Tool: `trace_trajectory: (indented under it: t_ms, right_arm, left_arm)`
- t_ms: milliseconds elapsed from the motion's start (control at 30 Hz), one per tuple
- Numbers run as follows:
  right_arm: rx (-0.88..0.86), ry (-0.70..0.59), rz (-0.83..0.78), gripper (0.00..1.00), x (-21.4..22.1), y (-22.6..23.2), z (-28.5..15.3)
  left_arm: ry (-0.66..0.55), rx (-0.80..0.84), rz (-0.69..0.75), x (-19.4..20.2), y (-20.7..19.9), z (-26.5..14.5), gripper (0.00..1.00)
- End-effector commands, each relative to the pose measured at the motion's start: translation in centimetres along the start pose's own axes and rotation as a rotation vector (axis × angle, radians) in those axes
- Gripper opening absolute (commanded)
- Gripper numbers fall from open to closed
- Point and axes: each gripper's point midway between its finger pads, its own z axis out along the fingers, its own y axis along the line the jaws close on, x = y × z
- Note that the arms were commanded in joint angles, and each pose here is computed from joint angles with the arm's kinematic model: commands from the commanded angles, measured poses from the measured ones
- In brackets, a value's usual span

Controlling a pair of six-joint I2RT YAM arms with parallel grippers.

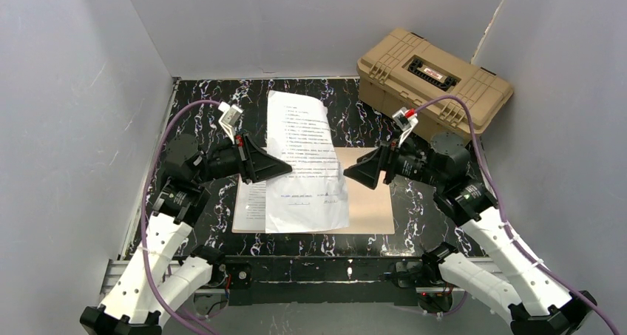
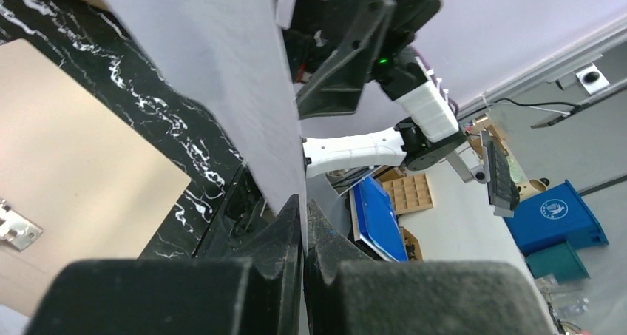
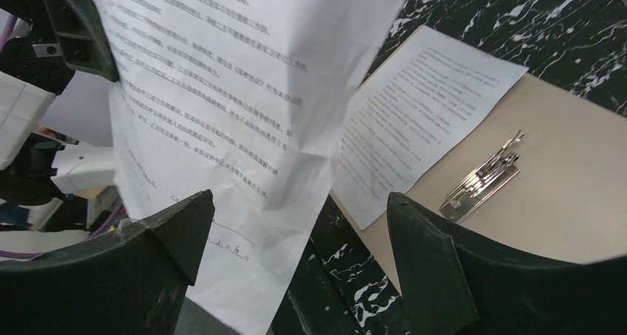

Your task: Put the files into the folder

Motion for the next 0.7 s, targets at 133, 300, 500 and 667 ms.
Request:
trace_trajectory:
  t_ms: [133, 300, 500, 667]
  right_arm:
    - [-0.224, -0.115, 0.146, 0.97, -1.0, 3.4, 0.2]
    - [-0.338, -0.163, 0.213, 0.97, -1.7, 4.8, 0.3]
    - [-0.376, -0.187, 0.269, 0.97, -2.2, 5.2, 0.8]
    - [-0.402, -0.206, 0.306, 0.98, -2.3, 5.6, 1.6]
  left_arm:
    - [-0.027, 0.113, 0.090, -1.5, -4.7, -0.8, 0.00]
    - [-0.048, 0.150, 0.095, -2.0, -6.1, -1.0, 0.00]
    - [-0.076, 0.194, 0.091, -2.8, -7.2, -1.0, 0.00]
    - [-0.099, 0.248, 0.092, -3.7, -8.5, -1.0, 0.00]
